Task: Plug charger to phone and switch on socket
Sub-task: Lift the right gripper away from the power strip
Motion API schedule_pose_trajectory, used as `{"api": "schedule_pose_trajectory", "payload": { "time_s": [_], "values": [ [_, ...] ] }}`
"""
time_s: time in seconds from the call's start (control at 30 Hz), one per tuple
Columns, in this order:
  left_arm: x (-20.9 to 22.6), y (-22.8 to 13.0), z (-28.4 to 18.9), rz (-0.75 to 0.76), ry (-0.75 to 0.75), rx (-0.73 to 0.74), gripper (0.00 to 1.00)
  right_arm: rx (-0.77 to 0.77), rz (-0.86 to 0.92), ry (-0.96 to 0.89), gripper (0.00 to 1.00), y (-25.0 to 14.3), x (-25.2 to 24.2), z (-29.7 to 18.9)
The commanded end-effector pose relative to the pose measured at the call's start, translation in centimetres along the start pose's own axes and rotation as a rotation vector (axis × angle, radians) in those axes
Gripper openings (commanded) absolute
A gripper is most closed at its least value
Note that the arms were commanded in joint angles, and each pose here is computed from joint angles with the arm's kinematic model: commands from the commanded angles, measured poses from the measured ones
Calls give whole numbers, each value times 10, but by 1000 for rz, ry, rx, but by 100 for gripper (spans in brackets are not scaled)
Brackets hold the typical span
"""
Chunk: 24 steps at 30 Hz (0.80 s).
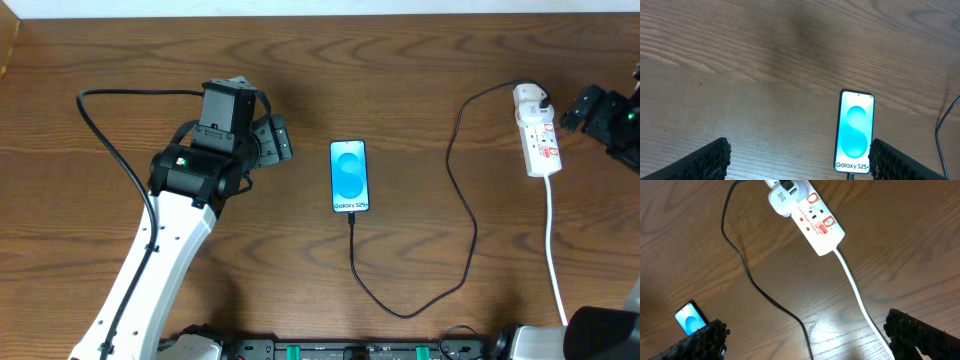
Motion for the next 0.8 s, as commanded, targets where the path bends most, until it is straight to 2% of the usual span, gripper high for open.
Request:
{"api": "schedule_pose_trajectory", "payload": {
  "time_s": [0.0,0.43,0.77],
  "values": [
    [2,2,-2,7,12,-11,88,-9,2,1,99,0,1,-3],
    [8,-13,-2,26,62,69,88,-9,2,1,99,0,1,-3],
    [29,-40,-3,28,188,18,88,-9,2,0,99,0,1,-3]
  ]
}}
Point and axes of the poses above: each gripper's point midway between its finger pads, its own z axis out along the fingers, its own x axis along the line the jaws close on, y = z × x, the point moved 8 cm from there along -z, back along the fingers, and after that the axes turned 12 degrees about z, right-handed, at the moved point
